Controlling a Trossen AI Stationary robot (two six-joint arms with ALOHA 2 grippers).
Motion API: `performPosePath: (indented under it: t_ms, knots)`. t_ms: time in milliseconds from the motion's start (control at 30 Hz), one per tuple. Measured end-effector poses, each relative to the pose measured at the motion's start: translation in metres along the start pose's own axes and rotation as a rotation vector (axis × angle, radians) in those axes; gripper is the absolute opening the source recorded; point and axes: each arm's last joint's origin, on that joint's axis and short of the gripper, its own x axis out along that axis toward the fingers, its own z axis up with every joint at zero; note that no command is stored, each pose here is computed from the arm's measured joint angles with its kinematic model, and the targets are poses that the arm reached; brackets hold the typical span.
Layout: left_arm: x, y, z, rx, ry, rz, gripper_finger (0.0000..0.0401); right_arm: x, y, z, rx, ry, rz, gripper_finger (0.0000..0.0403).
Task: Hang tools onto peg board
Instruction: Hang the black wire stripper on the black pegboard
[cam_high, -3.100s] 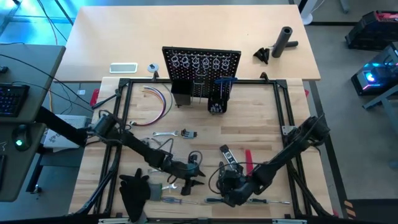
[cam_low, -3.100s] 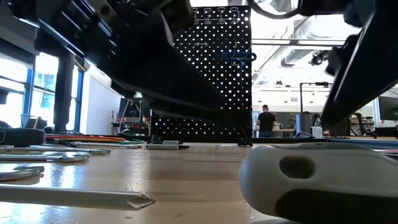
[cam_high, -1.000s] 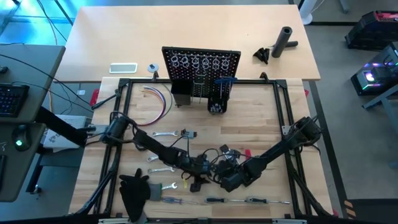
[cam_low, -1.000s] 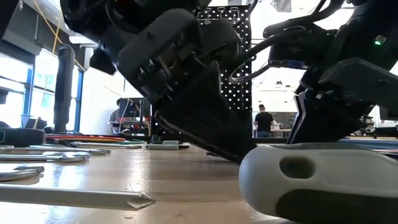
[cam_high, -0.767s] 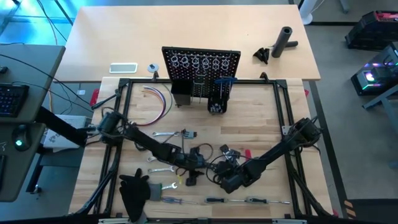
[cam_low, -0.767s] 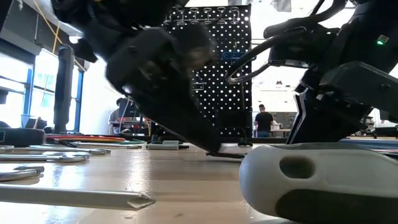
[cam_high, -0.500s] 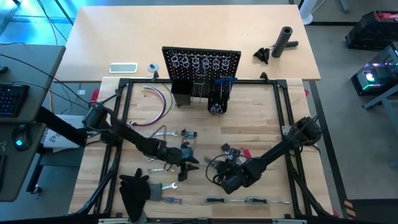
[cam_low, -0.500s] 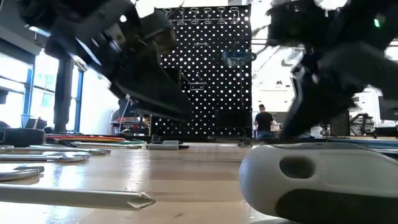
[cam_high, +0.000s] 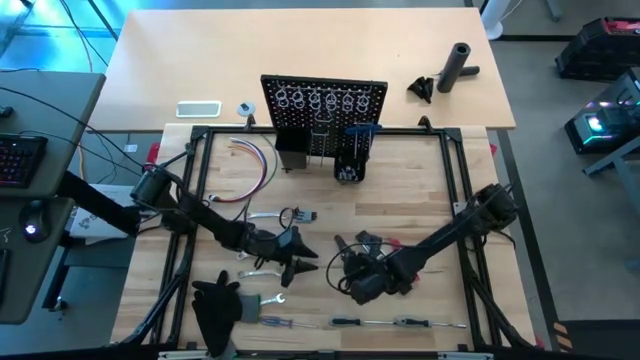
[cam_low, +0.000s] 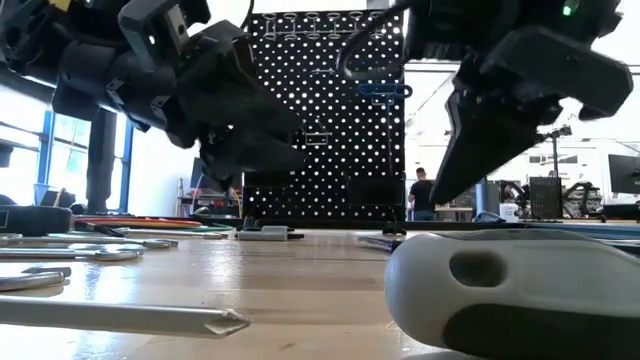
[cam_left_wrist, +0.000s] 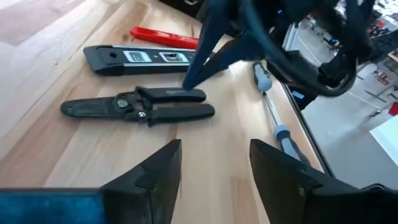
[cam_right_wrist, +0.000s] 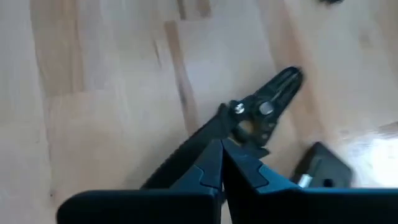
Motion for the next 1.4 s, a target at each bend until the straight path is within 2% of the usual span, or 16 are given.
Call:
performPosePath:
  t_ms: [133,433,567,733,933,1167,1400]
  knots:
    - [0.012,-0.002,-0.001,0.010,0.005,0.000,0.0188,0.008,-0.002,-0.003,0.048,-0.004,0.031,0.0022]
    - [0.042,-0.004,-0.021,0.042,0.073,-0.011,0.0188,0.019,-0.013,-0.011,0.152,0.031,-0.025,0.0161]
    - [0.049,-0.005,-0.025,0.043,0.090,-0.027,0.0188,0.030,-0.021,-0.013,0.191,0.064,-0.039,0.0180]
    - [0.051,-0.005,-0.025,0.045,0.097,-0.041,0.0188,0.044,-0.027,-0.013,0.217,0.117,-0.006,0.0152]
    - [0.051,-0.005,-0.026,0.048,0.099,-0.038,0.0188,0.046,-0.025,-0.012,0.193,0.112,0.014,0.0045]
    - [0.051,-0.002,-0.025,0.012,0.084,0.010,0.0188,0.040,-0.019,-0.014,0.193,0.072,-0.003,0.0044]
    - [0.052,0.003,-0.023,-0.032,0.081,0.040,0.0188,0.020,-0.019,-0.014,0.185,0.025,-0.011,0.0044]
